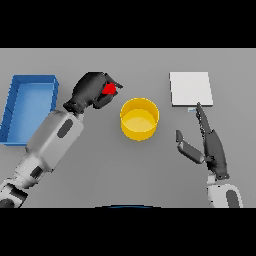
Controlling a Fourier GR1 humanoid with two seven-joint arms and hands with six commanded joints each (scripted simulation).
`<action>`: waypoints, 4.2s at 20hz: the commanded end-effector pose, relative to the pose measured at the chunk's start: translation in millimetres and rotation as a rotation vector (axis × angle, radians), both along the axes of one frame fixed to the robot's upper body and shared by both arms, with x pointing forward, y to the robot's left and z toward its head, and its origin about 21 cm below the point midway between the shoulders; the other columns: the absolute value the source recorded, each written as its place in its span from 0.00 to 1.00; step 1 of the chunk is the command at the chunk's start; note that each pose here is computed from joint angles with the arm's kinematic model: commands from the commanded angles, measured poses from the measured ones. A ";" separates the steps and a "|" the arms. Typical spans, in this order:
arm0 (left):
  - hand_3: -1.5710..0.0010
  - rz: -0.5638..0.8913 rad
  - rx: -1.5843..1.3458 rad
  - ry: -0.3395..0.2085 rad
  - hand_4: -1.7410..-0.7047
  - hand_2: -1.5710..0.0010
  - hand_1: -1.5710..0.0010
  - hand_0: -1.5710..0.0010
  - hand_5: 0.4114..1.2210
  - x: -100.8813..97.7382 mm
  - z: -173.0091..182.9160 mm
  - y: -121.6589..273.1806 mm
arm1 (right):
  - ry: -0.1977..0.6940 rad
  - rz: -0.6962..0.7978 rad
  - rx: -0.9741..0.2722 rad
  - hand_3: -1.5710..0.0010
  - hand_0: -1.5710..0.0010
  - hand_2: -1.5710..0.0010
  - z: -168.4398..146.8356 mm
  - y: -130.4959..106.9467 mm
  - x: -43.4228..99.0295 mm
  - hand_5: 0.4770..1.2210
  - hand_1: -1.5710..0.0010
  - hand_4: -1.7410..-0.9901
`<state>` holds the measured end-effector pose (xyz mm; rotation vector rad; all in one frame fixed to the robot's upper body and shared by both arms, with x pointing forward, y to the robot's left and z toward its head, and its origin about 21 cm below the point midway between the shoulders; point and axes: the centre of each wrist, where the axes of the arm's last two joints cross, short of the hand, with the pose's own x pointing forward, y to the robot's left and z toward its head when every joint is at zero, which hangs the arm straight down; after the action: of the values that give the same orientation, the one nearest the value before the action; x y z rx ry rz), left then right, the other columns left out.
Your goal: Pick up the red beaker and tilt it to pour out 1 green nut into yellow bowl. Pick up the yellow bowl and place it on the metallic measuring scale.
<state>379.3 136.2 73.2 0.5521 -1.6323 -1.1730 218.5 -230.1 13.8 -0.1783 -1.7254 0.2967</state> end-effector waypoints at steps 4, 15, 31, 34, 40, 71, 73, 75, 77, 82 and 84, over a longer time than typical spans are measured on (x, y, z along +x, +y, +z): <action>0.00 -0.088 0.291 -0.078 0.00 0.00 0.00 0.00 0.95 9.1 9.3 -19.3 | 0.011 0.006 0.016 1.00 1.00 1.00 2.1 1.5 -0.8 0.33 1.00 0.63; 0.00 -0.344 0.896 -0.124 0.04 0.00 0.00 0.00 1.00 25.7 35.4 -73.1 | 0.012 -0.032 0.038 1.00 1.00 1.00 -4.5 4.9 5.7 0.24 1.00 0.71; 0.00 -0.524 1.493 -0.418 0.01 0.00 0.00 0.00 1.00 24.0 38.8 -115.6 | -0.007 -0.052 -0.002 1.00 1.00 1.00 0.6 7.0 3.9 0.20 1.00 0.78; 0.00 -0.545 1.563 -0.460 0.01 0.00 0.00 0.00 1.00 20.9 37.1 -124.5 | -0.016 -0.054 -0.011 1.00 1.00 1.00 -1.0 6.0 2.4 0.21 1.00 0.77; 0.00 -0.572 1.660 -0.548 0.02 0.00 0.00 0.00 1.00 22.9 58.7 -138.9 | -0.010 -0.056 0.006 1.00 1.00 1.00 -3.8 3.7 2.7 0.21 1.00 0.78; 0.07 0.943 -0.229 0.129 0.00 0.00 0.00 0.00 1.00 91.1 126.7 200.9 | -0.048 0.052 0.021 1.00 1.00 1.00 -2.7 5.3 12.8 0.29 1.00 0.74; 0.11 0.970 -0.290 0.165 0.00 0.00 0.00 0.00 1.00 82.6 103.5 207.1 | -0.039 0.049 0.013 1.00 1.00 1.00 -6.9 6.4 10.4 0.31 1.00 0.73; 0.13 0.994 -0.338 0.182 0.00 0.00 0.00 0.00 1.00 72.2 87.8 208.1 | -0.028 0.045 0.012 1.00 1.00 1.00 -4.6 7.4 15.6 0.31 1.00 0.72; 0.12 1.020 -0.383 0.201 0.00 0.00 0.00 0.00 1.00 54.7 68.0 210.7 | -0.035 0.040 0.013 1.00 1.00 1.00 -3.9 4.1 16.7 0.31 1.00 0.71; 0.12 1.065 -0.440 0.256 0.00 0.00 0.00 0.00 1.00 16.9 41.4 198.2 | -0.039 0.040 0.016 1.00 1.00 1.00 -5.7 6.3 15.1 0.29 1.00 0.73; 0.12 1.079 -0.449 0.294 0.00 0.00 0.00 0.00 0.91 4.7 31.0 194.2 | -0.032 0.039 0.016 1.00 1.00 1.00 -4.5 9.1 17.6 0.28 1.00 0.75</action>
<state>384.0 330.1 103.9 0.7635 -1.0150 -0.0698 236.2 -220.9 9.4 -0.1395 -1.7607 0.3099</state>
